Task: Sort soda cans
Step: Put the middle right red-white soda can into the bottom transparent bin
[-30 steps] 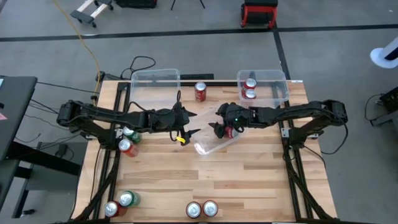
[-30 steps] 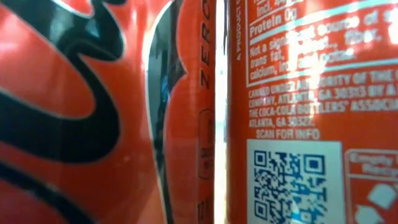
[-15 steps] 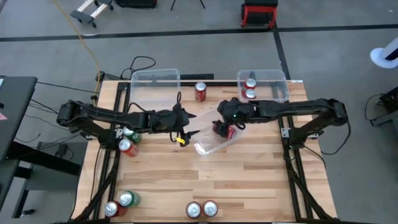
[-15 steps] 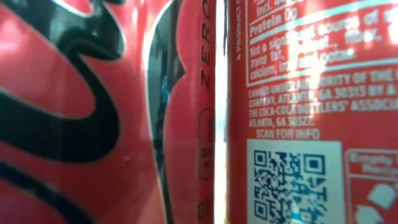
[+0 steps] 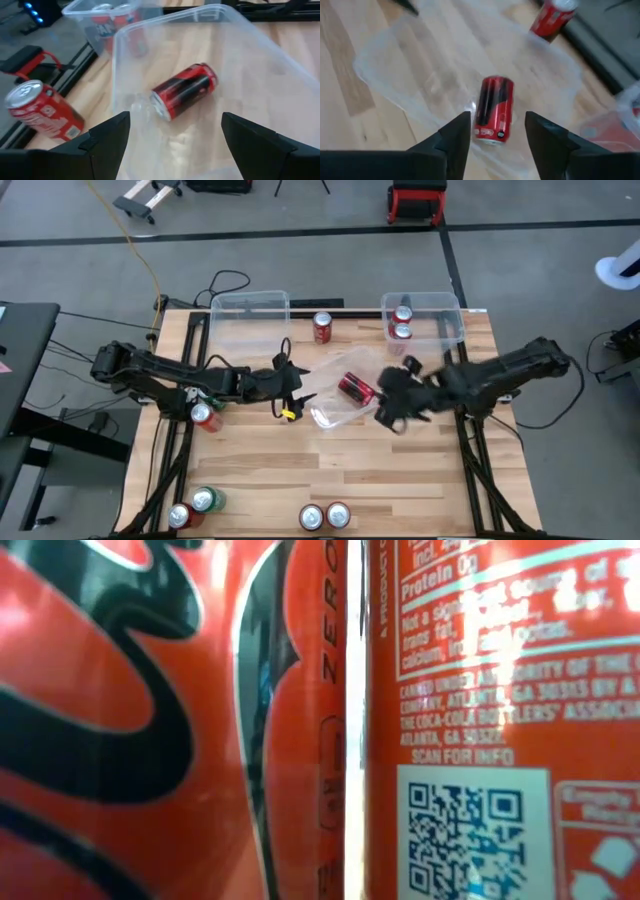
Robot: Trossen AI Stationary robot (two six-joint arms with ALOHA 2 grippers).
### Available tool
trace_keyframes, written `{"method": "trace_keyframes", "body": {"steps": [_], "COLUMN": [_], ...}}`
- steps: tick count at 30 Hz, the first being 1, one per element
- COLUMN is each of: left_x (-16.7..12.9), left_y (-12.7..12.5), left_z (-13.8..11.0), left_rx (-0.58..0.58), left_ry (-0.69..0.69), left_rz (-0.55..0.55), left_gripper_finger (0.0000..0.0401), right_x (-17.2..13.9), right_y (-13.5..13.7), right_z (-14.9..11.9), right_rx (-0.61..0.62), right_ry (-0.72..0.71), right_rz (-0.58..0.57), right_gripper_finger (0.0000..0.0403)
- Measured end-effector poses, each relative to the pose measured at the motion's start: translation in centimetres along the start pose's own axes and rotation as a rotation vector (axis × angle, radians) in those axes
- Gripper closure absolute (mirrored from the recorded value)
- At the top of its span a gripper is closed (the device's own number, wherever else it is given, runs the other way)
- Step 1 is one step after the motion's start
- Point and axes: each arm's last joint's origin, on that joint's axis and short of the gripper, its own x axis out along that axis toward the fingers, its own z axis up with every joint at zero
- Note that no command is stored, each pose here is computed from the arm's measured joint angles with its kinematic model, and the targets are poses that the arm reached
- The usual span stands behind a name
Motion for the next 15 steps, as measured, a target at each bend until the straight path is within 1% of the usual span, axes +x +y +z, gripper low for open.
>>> {"method": "trace_keyframes", "body": {"steps": [3,5,7,9,12,15], "left_x": [-0.6,-0.9,-1.3,-1.8,-2.3,-2.5], "left_y": [-0.8,-1.5,-2.3,-3.0,-3.5,-3.8], "left_z": [0.2,0.4,0.9,1.6,2.6,3.0], "left_rx": [0.006,0.010,0.028,0.040,0.027,0.016], "left_ry": [-0.020,-0.046,-0.099,-0.179,-0.282,-0.326], "left_rz": [-0.027,-0.047,-0.074,-0.107,-0.173,-0.213], "left_gripper_finger": [0.0108,0.0114,0.0119,0.0123,0.0124,0.0125], "right_x": [-1.7,-2.0,-1.7,-0.8,0.7,2.0], "right_y": [1.3,2.2,3.2,4.0,5.3,7.3], "right_z": [-2.9,-5.3,-7.5,-9.1,-10.3,-10.4], "right_rx": [0.056,0.099,0.131,0.161,0.216,0.198], "right_ry": [-0.121,-0.209,-0.290,-0.360,-0.451,-0.513], "right_rz": [-0.029,-0.040,-0.049,-0.059,-0.063,-0.065], "right_gripper_finger": [0.0211,0.0217,0.0224,0.0230,0.0240,0.0251]}}
